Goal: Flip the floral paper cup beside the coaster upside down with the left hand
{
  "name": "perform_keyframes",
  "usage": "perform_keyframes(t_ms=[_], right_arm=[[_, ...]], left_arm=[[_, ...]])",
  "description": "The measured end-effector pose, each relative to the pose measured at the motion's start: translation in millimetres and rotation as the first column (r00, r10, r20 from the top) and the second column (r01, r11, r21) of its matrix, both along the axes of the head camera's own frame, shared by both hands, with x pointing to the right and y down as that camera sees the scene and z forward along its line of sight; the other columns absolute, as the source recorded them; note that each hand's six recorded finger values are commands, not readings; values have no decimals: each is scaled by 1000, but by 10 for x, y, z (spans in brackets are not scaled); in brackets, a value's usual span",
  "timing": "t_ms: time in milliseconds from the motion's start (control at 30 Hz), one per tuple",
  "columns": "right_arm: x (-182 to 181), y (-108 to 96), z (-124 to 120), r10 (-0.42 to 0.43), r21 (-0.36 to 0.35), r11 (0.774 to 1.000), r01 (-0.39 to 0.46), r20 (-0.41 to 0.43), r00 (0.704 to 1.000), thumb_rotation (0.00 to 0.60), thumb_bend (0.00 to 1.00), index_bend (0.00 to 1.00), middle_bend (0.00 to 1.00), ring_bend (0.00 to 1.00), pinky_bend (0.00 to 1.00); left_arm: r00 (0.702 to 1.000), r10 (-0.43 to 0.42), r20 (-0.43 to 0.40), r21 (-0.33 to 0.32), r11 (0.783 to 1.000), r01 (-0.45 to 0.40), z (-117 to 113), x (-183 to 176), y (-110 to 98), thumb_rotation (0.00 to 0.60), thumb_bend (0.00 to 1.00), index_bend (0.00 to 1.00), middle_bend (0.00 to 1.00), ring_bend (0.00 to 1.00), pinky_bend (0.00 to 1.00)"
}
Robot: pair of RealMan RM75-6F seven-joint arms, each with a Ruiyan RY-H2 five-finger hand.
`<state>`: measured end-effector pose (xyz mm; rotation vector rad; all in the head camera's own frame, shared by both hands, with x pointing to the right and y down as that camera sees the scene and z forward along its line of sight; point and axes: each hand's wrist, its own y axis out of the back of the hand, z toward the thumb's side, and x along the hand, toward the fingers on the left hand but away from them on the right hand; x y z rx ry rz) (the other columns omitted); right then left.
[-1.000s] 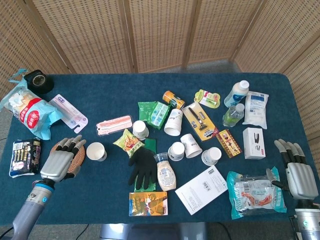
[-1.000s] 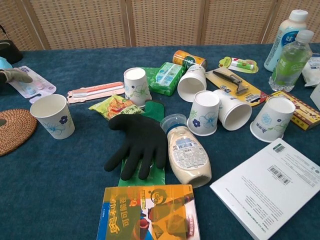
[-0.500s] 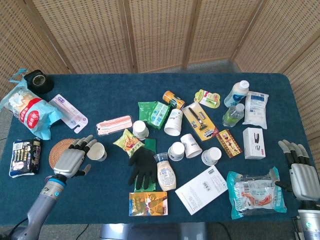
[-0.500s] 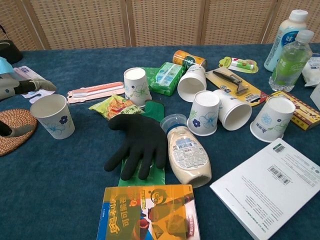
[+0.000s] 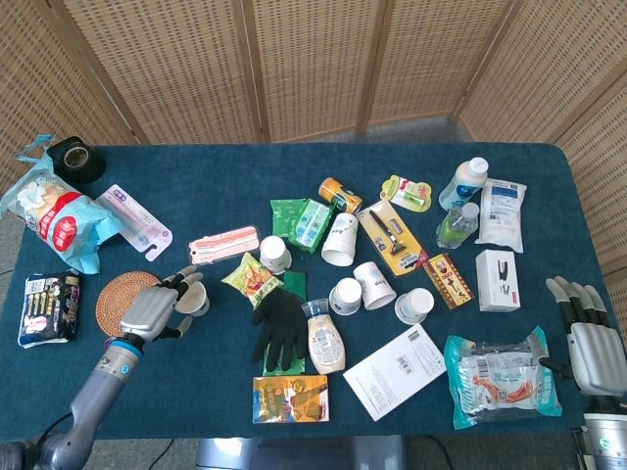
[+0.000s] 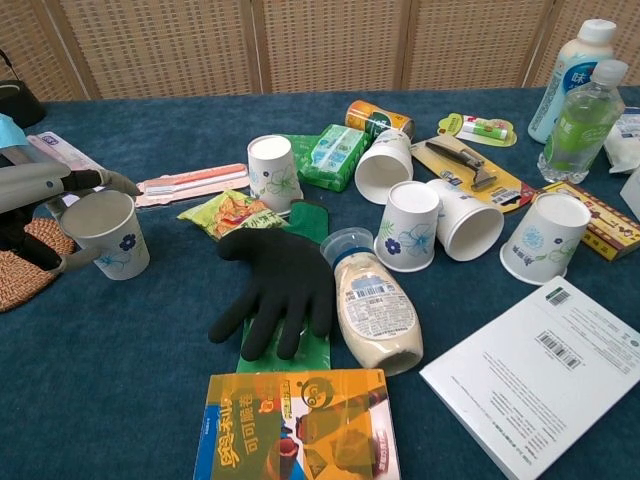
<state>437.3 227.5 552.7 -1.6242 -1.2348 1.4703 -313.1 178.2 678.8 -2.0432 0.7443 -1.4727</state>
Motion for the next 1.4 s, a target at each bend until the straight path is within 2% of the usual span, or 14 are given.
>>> perform_keyframes(t_ms=[167,367,567,767,967,1167,1400], right_arm=[[-7,2,1,0,-3,1000,0,2,1000,537,446,0,0,0,0],[-10,1,-1,-1,-5,1000,1,2,1000,537,446,0,0,0,0],[-21,-9,22,-4,-8,1000,4,8,1000,537,446,0,0,0,0],[-4,-9,35,-1,-9,1000,1,10,1000,532,447,0,0,0,0],[23,-3,43,4,-14,1000,-4,13,1000,533,446,0,0,0,0],[49,5,44,10,-14,1000,-10,14,1000,535,448,0,0,0,0],[77,15,44,17,-12,1000,-17,17,1000,536,446,0,0,0,0]], left_arm=[[1000,1,-16,1,1000,-1,12,2,-15,600,461,229,229,271,460],[999,32,6,13,999,-32,-38,-46,-66,600,462,233,227,274,472],[992,101,74,41,994,-104,-201,-111,-211,600,473,239,241,279,493],[967,189,170,65,977,-202,-330,-112,-344,600,482,241,245,284,500],[907,302,294,47,943,-330,-367,-64,-402,600,489,233,239,283,500],[819,403,408,-28,902,-430,-323,22,-428,600,493,235,234,283,500],[703,516,489,-108,836,-538,-262,267,-422,600,495,239,226,282,492]])
